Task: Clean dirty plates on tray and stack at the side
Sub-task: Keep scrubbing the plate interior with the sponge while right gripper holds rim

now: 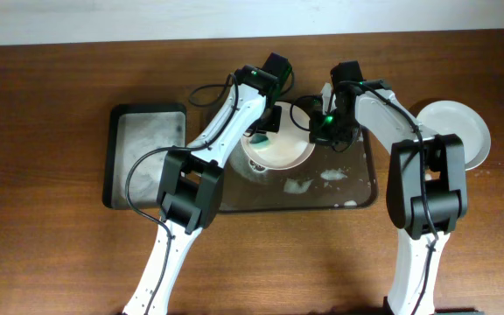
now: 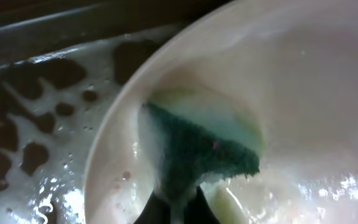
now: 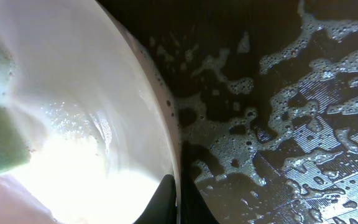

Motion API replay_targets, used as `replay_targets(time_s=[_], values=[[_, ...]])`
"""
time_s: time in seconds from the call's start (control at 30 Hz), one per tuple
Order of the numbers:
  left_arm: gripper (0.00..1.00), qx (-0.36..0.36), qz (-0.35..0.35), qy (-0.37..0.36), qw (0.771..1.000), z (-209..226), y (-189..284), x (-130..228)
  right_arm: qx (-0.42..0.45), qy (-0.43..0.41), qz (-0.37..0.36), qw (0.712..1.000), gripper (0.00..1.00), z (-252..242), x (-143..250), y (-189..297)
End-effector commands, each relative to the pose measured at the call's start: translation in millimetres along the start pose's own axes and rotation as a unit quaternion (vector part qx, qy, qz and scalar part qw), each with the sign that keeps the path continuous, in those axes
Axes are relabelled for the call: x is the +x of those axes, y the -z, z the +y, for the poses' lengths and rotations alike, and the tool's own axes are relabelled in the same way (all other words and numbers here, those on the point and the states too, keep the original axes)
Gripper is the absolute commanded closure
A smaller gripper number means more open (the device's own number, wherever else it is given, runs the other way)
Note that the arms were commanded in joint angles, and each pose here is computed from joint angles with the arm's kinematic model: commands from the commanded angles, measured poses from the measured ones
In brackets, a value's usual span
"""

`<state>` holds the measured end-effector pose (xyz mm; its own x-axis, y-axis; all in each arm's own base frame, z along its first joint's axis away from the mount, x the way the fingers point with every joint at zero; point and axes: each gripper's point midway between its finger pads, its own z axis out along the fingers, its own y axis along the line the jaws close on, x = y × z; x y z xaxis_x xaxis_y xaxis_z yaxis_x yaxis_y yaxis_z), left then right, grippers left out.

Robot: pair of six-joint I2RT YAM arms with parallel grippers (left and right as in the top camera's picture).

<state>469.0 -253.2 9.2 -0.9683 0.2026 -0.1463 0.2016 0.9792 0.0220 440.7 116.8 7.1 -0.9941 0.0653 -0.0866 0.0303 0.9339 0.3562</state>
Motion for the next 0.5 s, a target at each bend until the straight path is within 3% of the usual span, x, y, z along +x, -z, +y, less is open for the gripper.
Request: replay_targets(time_s=[0.0,0.2,0.47], values=[[0.99,0.12,0.091,-0.118,0.981,-23,-27,40,0.0,0.004,0.019,1.0,0.96,-1,11,-8],[0.99,0.236,0.102,-0.209,0.943,-55,-12,58,0.0,0.004,0.019,1.0,0.96,-1,11,-8],[0.99,0.24,0.068,-0.216,0.944,-59,-14,43,0.0,0.004,0.019,1.0,0.96,-1,11,-8]])
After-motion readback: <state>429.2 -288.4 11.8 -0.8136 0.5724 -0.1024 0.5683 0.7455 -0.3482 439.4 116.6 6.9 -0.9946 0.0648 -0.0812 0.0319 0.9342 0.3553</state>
